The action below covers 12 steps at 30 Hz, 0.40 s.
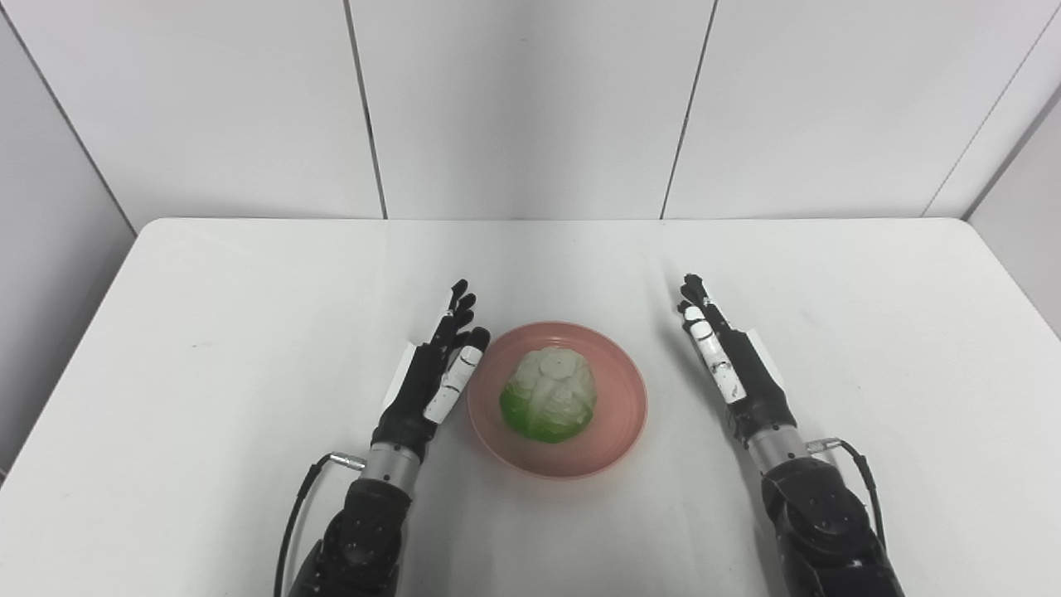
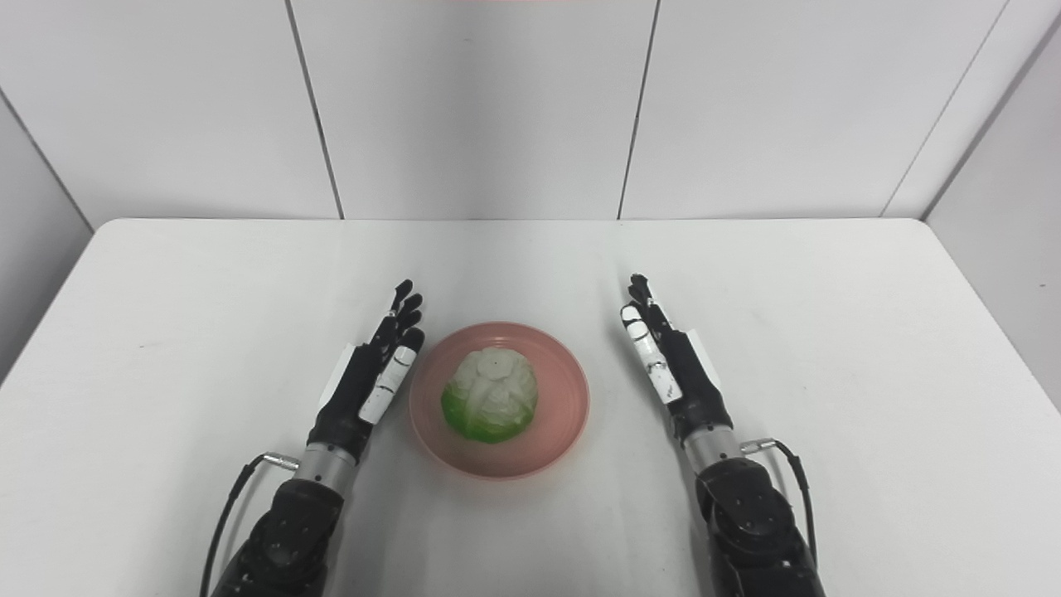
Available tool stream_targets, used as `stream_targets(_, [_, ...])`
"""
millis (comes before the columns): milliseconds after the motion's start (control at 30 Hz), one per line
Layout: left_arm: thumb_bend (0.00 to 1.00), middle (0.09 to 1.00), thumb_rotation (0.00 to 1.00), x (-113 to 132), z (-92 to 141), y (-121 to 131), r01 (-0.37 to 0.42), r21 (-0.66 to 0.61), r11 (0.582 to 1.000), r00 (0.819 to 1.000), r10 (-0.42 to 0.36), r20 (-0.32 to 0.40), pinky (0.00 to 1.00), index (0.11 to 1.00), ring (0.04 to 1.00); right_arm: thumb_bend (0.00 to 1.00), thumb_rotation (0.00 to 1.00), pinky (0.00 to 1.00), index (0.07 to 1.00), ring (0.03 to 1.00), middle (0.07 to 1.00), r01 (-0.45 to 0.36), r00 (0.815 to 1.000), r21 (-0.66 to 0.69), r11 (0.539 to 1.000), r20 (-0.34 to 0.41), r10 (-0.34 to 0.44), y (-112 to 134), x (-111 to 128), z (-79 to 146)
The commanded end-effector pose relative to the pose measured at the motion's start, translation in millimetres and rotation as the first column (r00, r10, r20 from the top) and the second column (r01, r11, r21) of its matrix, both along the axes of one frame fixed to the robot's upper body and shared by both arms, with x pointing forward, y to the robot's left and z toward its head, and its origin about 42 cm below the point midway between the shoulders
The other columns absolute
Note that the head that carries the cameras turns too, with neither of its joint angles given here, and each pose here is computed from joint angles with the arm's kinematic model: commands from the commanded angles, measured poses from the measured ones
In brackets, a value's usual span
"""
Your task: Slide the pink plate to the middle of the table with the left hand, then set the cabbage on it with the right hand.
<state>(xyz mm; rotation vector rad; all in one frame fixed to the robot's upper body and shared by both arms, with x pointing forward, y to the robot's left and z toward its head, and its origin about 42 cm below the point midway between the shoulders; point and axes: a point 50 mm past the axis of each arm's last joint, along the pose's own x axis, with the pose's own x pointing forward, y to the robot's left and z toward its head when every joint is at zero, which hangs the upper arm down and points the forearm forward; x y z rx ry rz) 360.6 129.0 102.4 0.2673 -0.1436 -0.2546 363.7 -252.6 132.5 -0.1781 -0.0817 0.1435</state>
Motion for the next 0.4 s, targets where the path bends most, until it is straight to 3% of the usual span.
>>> stream_targets(0, [0.7, 0.975, 1.0, -2.6, -11.6, 4.1, -0.019, 0.016, 1.0, 0.999, 0.019, -0.034, 0.93, 0.987, 0.96, 0.37, 1.0, 0.95, 0.973, 0.958, 0.973, -0.029, 1.0, -0.003, 1.0, 0.003, 0.029, 5.6, 0.2, -0.7])
stream_targets(367, [0.71, 0.979, 1.0, -3.9, -12.7, 4.8, -0.019, 0.0, 1.0, 0.999, 0.019, -0.043, 0.94, 0.99, 0.963, 0.36, 1.0, 0.96, 0.973, 0.962, 0.975, -0.038, 0.999, 0.014, 0.999, -0.006, 0.038, 7.5, -1.3, 0.9])
